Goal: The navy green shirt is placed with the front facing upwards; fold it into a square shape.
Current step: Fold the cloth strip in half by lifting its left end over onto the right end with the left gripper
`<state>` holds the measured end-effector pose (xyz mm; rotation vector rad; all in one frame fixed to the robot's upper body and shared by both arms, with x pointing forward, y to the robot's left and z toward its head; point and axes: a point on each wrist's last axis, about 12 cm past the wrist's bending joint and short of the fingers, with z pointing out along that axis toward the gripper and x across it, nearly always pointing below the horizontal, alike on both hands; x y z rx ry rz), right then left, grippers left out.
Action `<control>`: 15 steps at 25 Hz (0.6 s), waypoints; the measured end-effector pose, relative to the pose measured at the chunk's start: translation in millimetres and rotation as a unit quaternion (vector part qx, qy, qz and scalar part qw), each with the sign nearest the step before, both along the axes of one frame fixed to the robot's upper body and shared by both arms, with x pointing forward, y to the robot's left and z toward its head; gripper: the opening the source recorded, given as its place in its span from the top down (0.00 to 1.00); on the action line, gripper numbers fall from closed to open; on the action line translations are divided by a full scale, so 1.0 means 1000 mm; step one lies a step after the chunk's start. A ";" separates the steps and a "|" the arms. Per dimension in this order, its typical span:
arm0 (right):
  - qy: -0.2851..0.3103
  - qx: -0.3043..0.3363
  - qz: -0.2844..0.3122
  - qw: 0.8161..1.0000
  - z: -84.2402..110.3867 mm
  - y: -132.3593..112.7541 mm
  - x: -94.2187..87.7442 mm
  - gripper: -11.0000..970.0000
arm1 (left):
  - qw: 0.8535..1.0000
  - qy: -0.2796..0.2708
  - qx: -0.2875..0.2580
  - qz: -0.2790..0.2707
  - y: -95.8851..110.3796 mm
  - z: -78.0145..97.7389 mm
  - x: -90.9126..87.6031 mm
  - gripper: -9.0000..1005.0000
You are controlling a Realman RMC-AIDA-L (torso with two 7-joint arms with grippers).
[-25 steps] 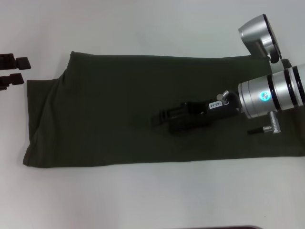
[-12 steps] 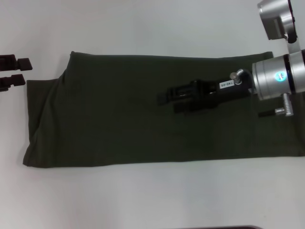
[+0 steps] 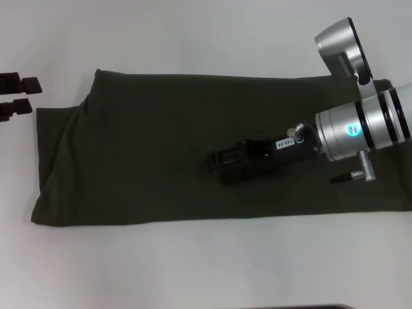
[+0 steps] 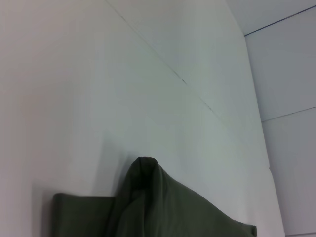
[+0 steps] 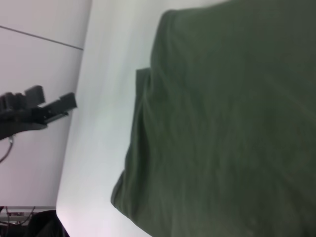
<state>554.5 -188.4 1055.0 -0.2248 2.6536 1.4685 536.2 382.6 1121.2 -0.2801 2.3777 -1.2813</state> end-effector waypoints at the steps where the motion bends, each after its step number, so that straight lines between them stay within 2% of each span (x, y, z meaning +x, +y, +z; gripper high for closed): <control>1: 0.001 -0.001 -0.002 1.000 0.000 -0.002 0.000 0.12 | 1.000 0.000 0.000 0.000 0.000 0.000 0.000 0.42; 15: 0.001 -0.035 -0.029 0.999 -0.004 -0.024 0.002 0.12 | 1.000 0.002 -0.001 0.001 0.000 -0.002 -0.001 0.42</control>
